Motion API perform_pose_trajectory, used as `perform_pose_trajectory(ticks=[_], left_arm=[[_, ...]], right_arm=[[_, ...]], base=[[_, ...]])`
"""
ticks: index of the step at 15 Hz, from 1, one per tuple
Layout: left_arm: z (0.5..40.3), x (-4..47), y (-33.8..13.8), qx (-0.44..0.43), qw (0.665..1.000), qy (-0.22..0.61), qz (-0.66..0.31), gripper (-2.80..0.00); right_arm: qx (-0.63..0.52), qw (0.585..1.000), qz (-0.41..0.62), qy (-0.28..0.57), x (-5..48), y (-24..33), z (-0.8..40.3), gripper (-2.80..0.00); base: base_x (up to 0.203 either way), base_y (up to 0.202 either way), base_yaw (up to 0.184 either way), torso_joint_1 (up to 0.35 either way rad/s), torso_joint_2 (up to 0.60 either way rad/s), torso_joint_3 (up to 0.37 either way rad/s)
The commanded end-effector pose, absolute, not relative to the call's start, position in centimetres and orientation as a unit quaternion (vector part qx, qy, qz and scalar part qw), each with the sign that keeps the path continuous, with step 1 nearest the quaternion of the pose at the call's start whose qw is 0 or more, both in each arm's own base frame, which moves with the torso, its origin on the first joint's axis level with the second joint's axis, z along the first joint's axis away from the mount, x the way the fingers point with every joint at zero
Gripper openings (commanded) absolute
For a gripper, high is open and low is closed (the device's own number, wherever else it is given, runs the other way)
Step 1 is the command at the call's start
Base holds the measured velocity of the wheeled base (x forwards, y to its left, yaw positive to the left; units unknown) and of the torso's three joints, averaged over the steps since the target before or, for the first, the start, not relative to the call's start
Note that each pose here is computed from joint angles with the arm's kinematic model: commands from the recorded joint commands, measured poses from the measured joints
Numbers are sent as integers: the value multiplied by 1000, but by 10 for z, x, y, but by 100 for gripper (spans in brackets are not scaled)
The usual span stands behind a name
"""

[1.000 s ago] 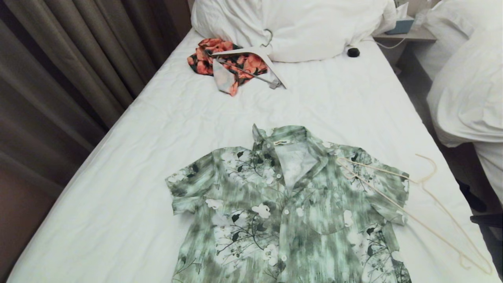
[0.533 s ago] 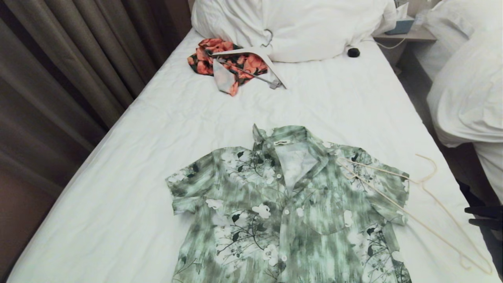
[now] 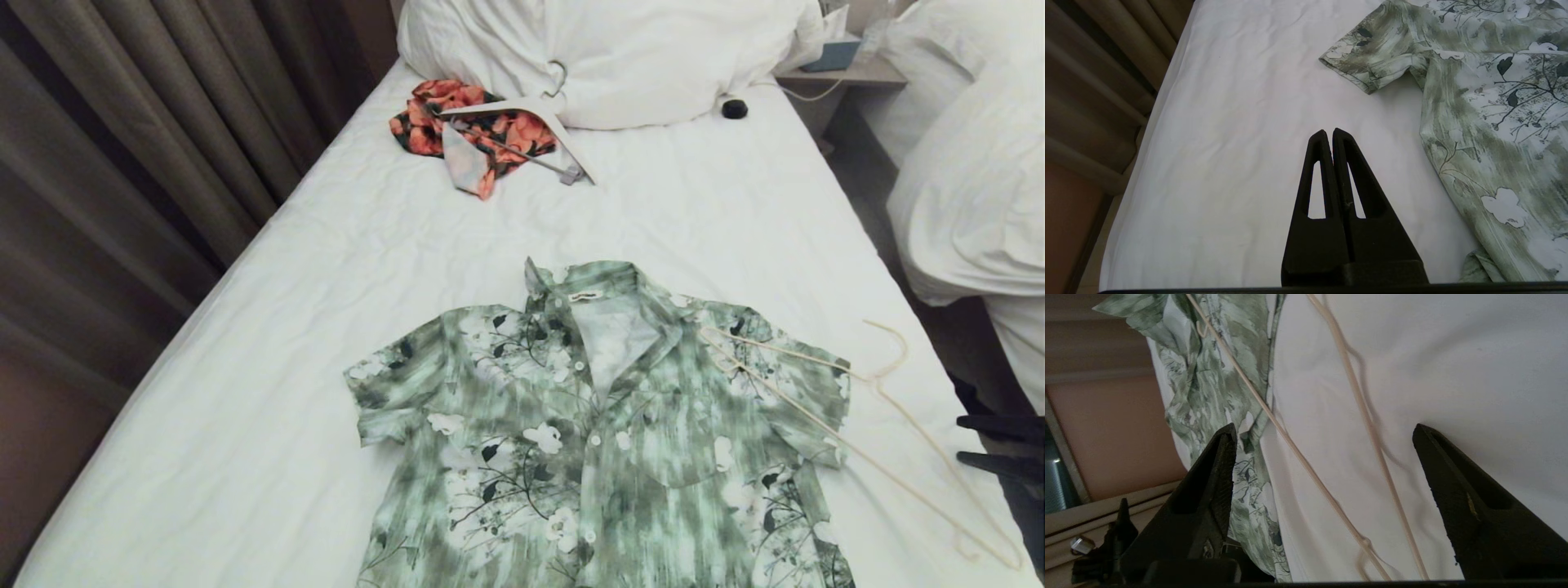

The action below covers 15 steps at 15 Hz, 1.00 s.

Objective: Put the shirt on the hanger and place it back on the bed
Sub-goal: Lift the shirt and hanger

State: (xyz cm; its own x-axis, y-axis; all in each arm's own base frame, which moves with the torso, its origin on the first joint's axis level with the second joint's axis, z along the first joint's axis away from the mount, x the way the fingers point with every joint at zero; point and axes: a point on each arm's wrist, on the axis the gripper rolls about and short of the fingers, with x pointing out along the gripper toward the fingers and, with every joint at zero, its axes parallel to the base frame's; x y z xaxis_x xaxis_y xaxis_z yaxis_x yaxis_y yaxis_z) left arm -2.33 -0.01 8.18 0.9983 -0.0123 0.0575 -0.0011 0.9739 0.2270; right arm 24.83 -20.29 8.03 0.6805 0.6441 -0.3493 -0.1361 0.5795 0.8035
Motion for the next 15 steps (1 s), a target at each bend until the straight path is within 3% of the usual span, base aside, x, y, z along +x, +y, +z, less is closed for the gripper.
perform_pose_trajectory(ticks=[1,11,15], left_arm=[[82,-23,0,115,993,-29,-3,-280],[82,-23,0,115,993,-29,-3,-280],[82,-23,0,115,993,-29,-3,-280]], right_arm=[[396,825,245,321,251,-201,79,0],[414,796,305,318,277,-177,67,0],[395,805,318,309,286,-173,64,0]], base=[[0,0,0,0,0,0],[0,0,0,0,0,0],[0,0,0,0,0,0]])
